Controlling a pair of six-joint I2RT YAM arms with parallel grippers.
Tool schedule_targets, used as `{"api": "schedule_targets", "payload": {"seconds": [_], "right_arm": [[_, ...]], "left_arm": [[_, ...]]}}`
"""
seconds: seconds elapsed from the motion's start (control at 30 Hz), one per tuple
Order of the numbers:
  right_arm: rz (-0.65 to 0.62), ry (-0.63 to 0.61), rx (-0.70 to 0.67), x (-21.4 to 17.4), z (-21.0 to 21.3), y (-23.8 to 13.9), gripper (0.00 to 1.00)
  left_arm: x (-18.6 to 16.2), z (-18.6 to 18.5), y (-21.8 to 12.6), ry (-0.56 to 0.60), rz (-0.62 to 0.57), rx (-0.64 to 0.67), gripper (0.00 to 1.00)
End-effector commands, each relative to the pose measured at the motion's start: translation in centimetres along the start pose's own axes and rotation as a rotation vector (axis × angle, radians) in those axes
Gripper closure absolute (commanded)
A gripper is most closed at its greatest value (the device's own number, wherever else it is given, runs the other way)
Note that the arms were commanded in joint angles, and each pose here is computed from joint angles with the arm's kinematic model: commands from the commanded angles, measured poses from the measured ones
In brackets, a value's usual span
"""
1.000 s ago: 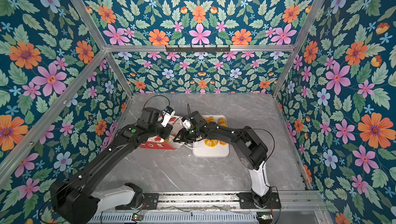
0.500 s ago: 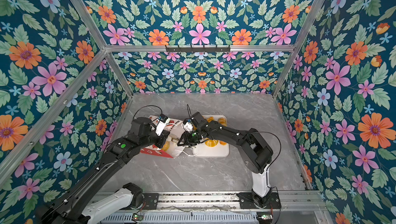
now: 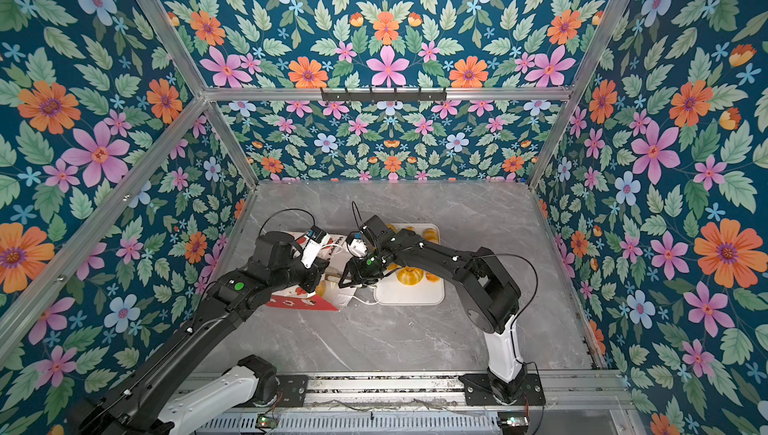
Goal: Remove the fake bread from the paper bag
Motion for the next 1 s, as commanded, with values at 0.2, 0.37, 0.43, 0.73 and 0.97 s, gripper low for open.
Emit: {"api": "schedule_targets", "payload": {"seconds": [0.2, 0.37, 0.43, 0.73, 0.97], "right_arm": [[0.038, -0.048, 0.061, 1.2, 1.0, 2.3, 0.56], [0.066, -0.050, 0.071, 1.3, 1.0, 3.6, 0.57], [0.063, -0.050, 0.066, 1.4, 0.9, 3.7, 0.62], [0.002, -0.033, 0.055, 1.1, 0.2, 2.2, 0.82], [-0.050, -0.018, 0.037, 0.0, -0.4, -0.8, 0.87]], "left_arm": [[0.4, -0.4, 0.5, 0.006, -0.017, -0.049, 1.00], [0.5, -0.5, 0.7, 0.008, -0.022, -0.052, 1.00], [0.5, -0.5, 0.7, 0.008, -0.020, -0.052, 1.00], [-0.2, -0.4, 0.3, 0.012, 0.009, -0.030, 1.00], [-0.3, -0.2, -0.2, 0.018, 0.011, 0.003, 1.00]]}}
Point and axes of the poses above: each gripper's point midway between its finger pads, its own y axis out along the fingers, its own z axis along the line the jaws close on, x = y × z, the point moved 7 cm from there along -y, back along the fingers, and after that the axes turned 3 degrees about y, right-handed, at the moved point
